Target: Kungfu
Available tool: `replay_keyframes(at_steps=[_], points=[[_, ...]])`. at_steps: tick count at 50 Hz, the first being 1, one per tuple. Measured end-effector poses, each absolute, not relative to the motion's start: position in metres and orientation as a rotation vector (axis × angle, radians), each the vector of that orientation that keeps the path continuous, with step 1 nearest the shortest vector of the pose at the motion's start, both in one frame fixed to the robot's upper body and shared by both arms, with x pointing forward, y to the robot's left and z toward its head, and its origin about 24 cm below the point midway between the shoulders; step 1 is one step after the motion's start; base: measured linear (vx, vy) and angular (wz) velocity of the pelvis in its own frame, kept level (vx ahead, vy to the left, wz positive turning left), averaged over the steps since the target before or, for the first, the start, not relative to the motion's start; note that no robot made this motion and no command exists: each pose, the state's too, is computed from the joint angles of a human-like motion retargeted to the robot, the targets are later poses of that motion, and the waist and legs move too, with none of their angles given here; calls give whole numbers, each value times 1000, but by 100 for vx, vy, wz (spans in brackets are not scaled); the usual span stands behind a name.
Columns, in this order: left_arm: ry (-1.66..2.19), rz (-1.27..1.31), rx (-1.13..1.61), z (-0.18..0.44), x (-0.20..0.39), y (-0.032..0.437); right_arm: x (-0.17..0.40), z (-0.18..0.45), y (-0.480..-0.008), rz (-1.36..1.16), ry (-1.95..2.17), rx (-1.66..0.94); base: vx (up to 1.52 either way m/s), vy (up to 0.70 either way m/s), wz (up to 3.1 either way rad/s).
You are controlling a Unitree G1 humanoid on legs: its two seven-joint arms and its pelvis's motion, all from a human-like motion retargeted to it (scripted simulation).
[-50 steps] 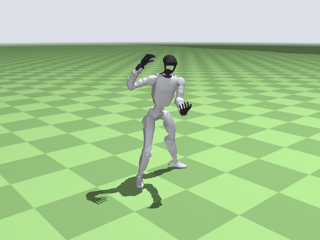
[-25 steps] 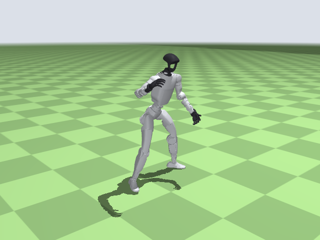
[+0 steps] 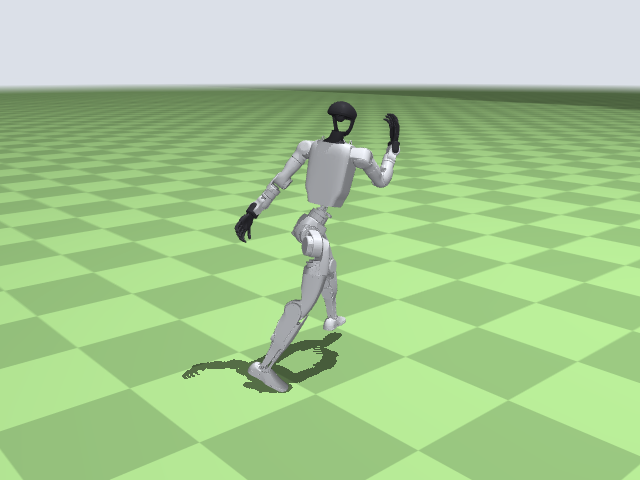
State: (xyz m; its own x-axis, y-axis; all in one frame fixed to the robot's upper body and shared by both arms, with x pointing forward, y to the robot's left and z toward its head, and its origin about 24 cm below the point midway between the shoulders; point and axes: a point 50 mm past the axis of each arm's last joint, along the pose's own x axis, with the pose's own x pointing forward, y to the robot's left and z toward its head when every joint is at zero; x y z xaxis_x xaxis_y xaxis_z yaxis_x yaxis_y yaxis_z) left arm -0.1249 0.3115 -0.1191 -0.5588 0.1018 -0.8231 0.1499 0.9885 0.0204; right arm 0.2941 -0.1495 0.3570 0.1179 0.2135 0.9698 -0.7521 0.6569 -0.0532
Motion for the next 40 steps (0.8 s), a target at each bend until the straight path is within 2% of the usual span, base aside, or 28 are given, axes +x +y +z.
replay_keyframes(at_steps=[2,5,10,13,17,21,25,28,32,40], points=[[2265,-92,15,-116,-161,281,279,383,-143,831,-1357,480,9,-18,-94],[2348,-201,-146,-113,-191,237,263,404,-146,811,-1464,440,30,-14,-52],[2330,-655,-180,-121,-188,185,243,421,-165,604,-1629,504,35,12,-45],[2294,-976,-36,-125,-179,185,242,419,-164,579,-1625,548,56,29,-61],[2267,-1171,98,-129,-165,198,247,410,-151,641,-1565,648,80,78,75],[2316,-1102,146,-131,-124,241,256,398,-137,717,-1491,732,62,35,154],[2269,-945,515,-132,-76,294,267,379,-137,691,-1413,791,57,13,128],[2232,-961,700,-129,-53,313,275,363,-140,653,-1343,789,57,36,173],[2241,-974,790,-127,-30,322,282,347,-144,644,-1277,798,44,23,140],[2169,-1024,869,-137,-14,304,287,335,-144,618,-1223,791,31,13,74]])
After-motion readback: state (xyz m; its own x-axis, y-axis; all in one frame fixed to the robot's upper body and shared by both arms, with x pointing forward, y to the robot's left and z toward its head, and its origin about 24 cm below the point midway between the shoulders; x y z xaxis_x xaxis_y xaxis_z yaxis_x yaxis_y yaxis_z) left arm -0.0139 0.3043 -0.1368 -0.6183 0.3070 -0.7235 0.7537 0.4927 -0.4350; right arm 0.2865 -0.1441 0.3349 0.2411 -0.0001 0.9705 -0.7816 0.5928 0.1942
